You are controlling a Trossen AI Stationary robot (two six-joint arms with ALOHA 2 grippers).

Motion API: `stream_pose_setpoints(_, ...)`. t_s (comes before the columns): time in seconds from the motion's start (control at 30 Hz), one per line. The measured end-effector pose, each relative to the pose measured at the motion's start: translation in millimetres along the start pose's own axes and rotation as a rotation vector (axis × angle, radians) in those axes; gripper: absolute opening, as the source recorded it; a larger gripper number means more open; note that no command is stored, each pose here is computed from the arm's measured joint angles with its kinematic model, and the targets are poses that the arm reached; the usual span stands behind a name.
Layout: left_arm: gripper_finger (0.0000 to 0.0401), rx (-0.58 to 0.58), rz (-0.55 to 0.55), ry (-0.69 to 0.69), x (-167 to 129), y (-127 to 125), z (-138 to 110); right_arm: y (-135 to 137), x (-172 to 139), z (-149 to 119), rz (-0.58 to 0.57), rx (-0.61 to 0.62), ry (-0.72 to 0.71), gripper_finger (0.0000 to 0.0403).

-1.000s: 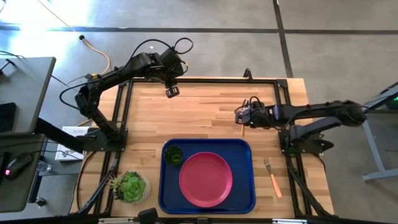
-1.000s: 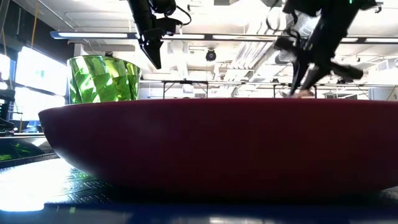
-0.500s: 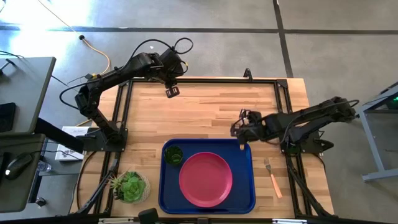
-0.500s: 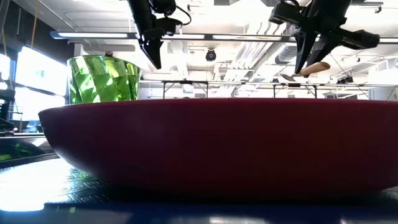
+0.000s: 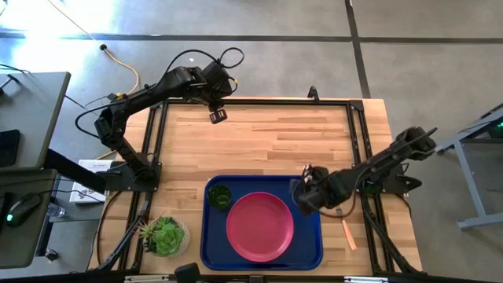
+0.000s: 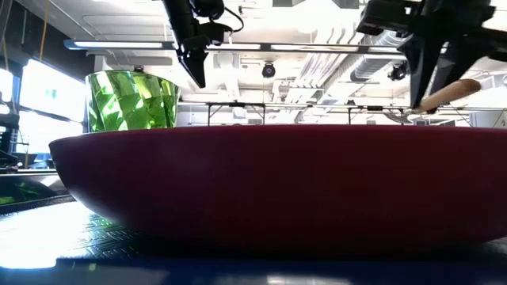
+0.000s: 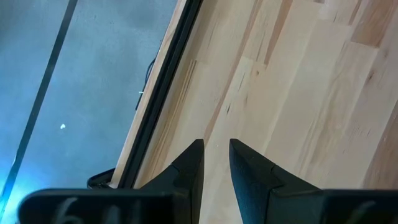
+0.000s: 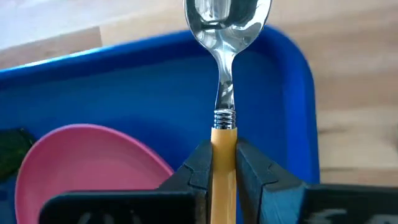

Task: Pick and place plate/cup/fork/spoon on tray
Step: Put the yellow spoon on the blue serving tray to the right side of the pink plate

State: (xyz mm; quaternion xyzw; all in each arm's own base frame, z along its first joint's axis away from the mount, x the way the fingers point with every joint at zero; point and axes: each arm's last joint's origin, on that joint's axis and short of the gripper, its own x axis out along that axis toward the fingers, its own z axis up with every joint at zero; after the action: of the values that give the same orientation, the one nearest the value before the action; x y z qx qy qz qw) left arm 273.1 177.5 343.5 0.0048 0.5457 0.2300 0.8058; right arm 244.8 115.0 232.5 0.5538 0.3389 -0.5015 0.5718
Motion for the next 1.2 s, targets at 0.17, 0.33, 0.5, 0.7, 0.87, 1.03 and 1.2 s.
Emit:
stream_pose_setpoints(0.17, 0.0065, -0.008, 0.000, 0.000, 0.1, 0.0, 0.1, -0.7, 8.8, -18.5, -0.002, -0.001, 0.046, 0.0024)
stream_pose_setpoints(0.33, 0.0065, -0.009, 0.000, -0.001, 0.0, 0.1, 0.0, 0.1, 17.1, -33.9, 0.012, -0.018, 0.086, 0.0024)
stream_pose_setpoints(0.5, 0.0065, -0.008, 0.000, 0.000, 0.1, 0.0, 0.1, -2.5, 18.7, -45.1, 0.015, -0.039, 0.130, 0.0024)
stream_pose_setpoints(0.7, 0.0065, -0.009, 0.000, 0.000, 0.1, 0.0, 0.1, -8.7, 13.9, -58.0, 0.035, -0.038, 0.177, 0.0024)
stream_pose_setpoints(0.87, 0.0065, -0.008, 0.000, 0.000, 0.1, 0.1, 0.1, -10.6, 12.8, -68.2, 0.010, -0.043, 0.206, 0.0024)
stream_pose_setpoints(1.03, 0.0065, -0.007, 0.000, 0.000, 0.1, 0.0, 0.1, 1.4, 12.6, -80.0, -0.032, -0.057, 0.178, 0.0024)
stream_pose_setpoints(1.2, 0.0065, -0.007, 0.000, -0.001, 0.1, 0.0, 0.1, 11.0, 17.7, -93.6, -0.137, -0.083, 0.138, 0.0024)
